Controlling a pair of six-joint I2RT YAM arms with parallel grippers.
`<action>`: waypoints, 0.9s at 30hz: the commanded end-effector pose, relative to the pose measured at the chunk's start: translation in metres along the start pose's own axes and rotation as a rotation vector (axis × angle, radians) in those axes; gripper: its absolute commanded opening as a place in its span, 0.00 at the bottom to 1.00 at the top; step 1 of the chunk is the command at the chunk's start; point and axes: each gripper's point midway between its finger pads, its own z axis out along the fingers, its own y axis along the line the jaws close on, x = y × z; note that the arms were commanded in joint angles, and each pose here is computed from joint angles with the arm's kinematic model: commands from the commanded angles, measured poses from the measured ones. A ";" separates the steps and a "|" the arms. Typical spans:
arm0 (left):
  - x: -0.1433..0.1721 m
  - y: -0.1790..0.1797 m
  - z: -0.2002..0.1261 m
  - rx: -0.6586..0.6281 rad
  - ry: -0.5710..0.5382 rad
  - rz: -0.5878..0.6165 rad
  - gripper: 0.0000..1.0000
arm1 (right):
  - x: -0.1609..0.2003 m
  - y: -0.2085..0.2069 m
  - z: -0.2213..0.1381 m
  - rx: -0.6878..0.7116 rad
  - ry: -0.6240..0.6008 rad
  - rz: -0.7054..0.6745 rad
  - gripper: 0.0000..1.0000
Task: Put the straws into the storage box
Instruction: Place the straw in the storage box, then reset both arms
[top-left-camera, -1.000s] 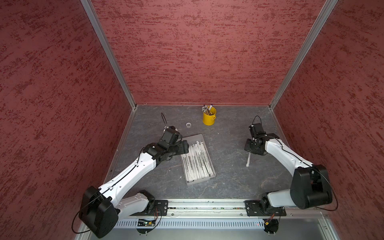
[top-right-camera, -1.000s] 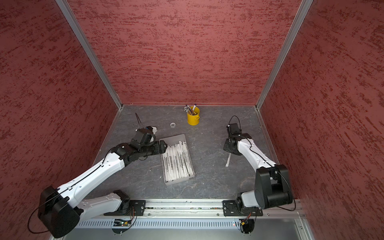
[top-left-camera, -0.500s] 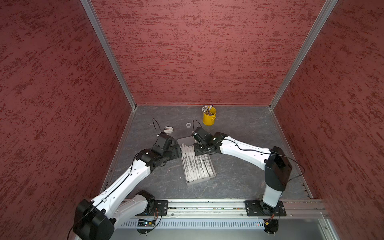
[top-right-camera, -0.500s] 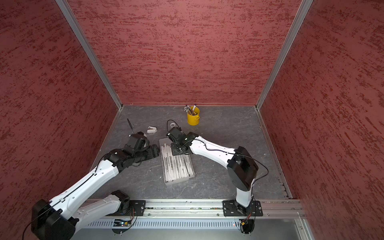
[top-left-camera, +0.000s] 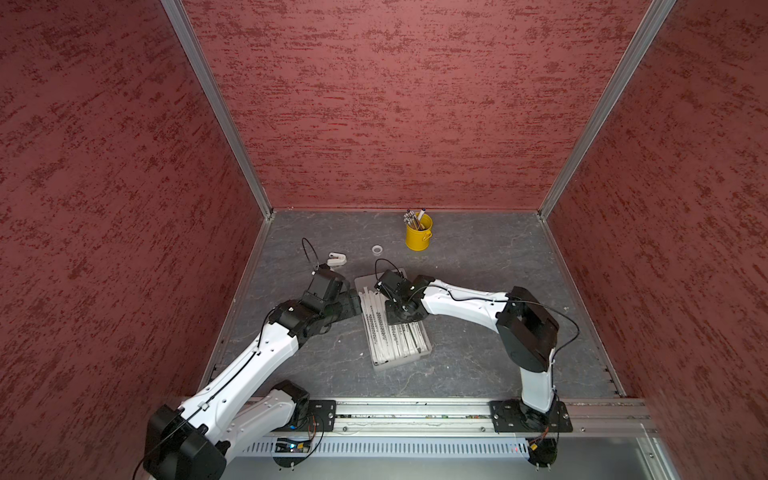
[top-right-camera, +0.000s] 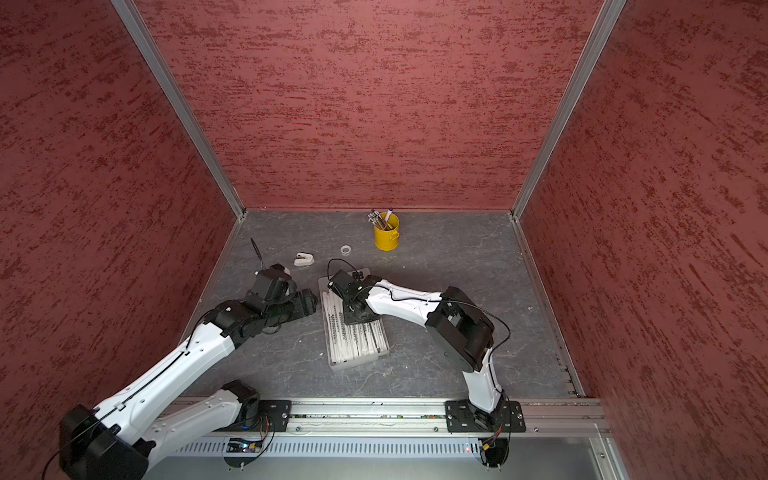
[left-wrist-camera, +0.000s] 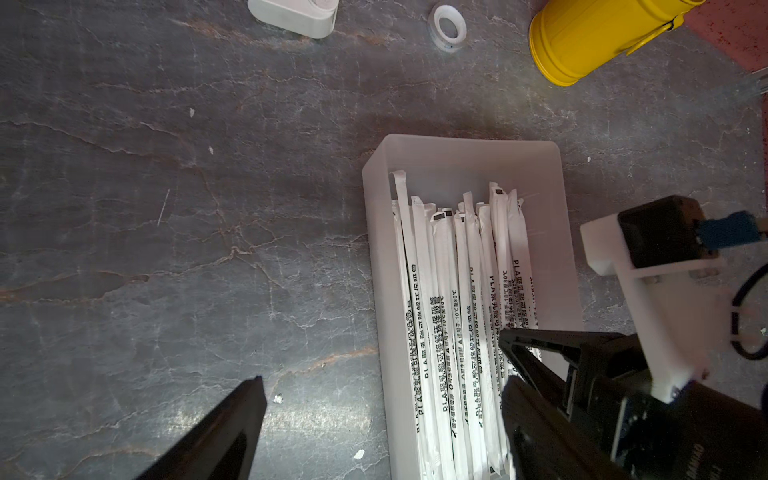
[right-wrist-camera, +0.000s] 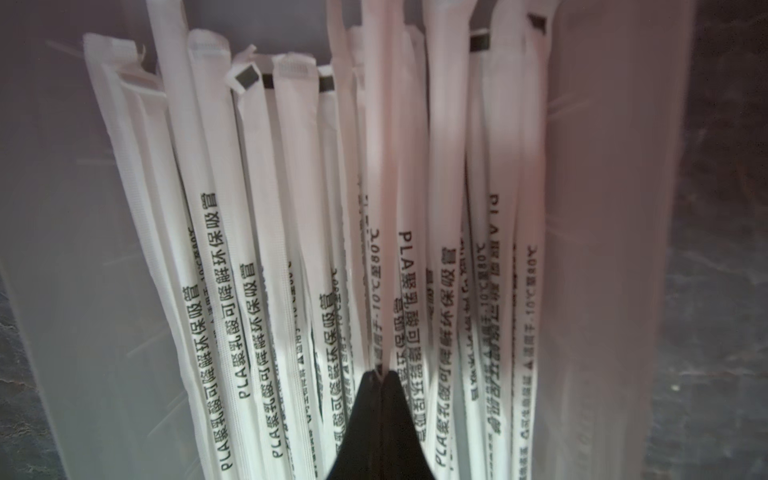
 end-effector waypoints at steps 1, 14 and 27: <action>-0.008 0.002 -0.007 -0.009 -0.037 -0.010 0.91 | 0.004 0.001 -0.002 -0.002 0.001 0.008 0.12; -0.043 0.032 -0.058 -0.131 -0.287 0.095 0.91 | -0.033 -0.054 -0.137 -0.083 -0.322 0.042 0.47; -0.107 0.083 -0.056 -0.405 -0.862 0.248 0.98 | -0.079 -0.325 -0.226 0.604 -1.030 0.173 0.98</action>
